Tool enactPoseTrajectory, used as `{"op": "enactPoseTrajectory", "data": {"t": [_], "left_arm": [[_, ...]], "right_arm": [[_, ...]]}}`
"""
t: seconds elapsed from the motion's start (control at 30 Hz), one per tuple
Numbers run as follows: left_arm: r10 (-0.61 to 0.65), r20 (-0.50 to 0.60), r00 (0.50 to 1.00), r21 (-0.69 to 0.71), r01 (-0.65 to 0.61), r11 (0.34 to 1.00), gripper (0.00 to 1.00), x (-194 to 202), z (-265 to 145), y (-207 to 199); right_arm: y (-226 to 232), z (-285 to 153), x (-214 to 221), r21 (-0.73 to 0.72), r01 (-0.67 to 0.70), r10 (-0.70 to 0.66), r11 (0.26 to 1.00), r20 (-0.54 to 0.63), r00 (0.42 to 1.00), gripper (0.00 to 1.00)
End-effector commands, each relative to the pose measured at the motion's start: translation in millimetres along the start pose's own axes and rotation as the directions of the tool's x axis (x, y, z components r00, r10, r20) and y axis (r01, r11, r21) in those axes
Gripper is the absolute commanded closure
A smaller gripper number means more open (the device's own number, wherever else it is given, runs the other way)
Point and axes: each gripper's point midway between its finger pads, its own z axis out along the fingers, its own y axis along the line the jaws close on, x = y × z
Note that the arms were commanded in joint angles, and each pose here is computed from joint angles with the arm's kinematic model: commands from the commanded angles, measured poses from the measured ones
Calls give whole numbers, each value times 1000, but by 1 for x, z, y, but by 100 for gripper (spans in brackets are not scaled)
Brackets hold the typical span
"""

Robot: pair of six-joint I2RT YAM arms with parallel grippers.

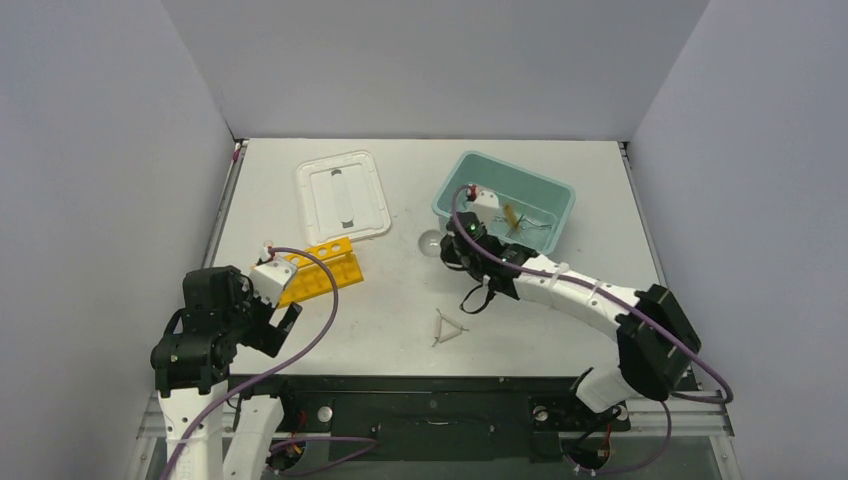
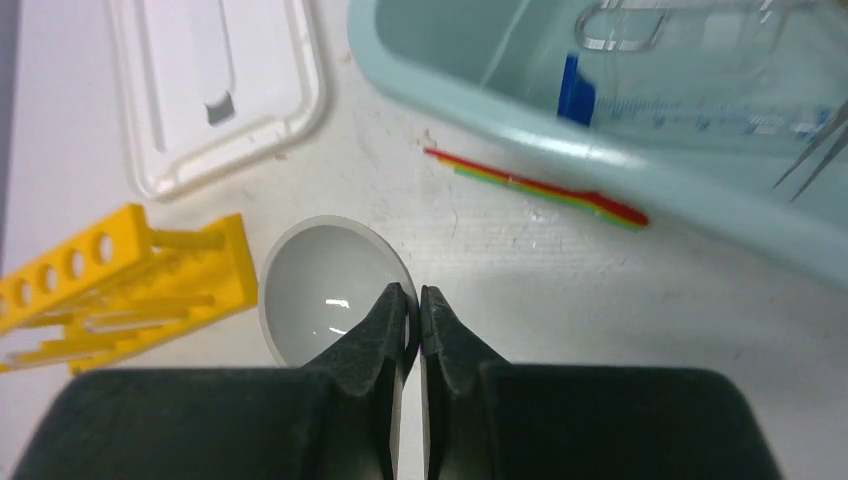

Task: Organize the chemistry lab equipment
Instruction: Pick up the chemistry item at the center of the board, then place the chemistry item in the storage box.

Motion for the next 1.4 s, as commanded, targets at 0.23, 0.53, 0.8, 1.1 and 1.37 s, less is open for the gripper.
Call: {"op": "enactPoseTrajectory", "data": {"t": [0.23, 0.53, 0.8, 1.1, 1.37], "left_arm": [[-1, 53, 999, -6, 1, 1000, 3, -13, -6, 3], [2, 44, 999, -11, -2, 1000, 3, -13, -9, 4], [0, 42, 999, -9, 1, 1000, 3, -14, -10, 4], [4, 33, 999, -11, -4, 1000, 3, -14, -10, 6], [-1, 31, 1000, 13, 0, 1000, 3, -17, -7, 4]], "right_arm": [[-77, -32, -165, 99, -117, 98, 988, 179, 979, 100], [-135, 24, -144, 287, -110, 86, 952, 97, 992, 100], [-161, 65, -114, 396, -76, 70, 915, 29, 997, 100], [-158, 81, -114, 399, -43, 44, 916, 5, 999, 64], [-87, 7, -170, 298, 69, -125, 952, 173, 977, 46]]}}
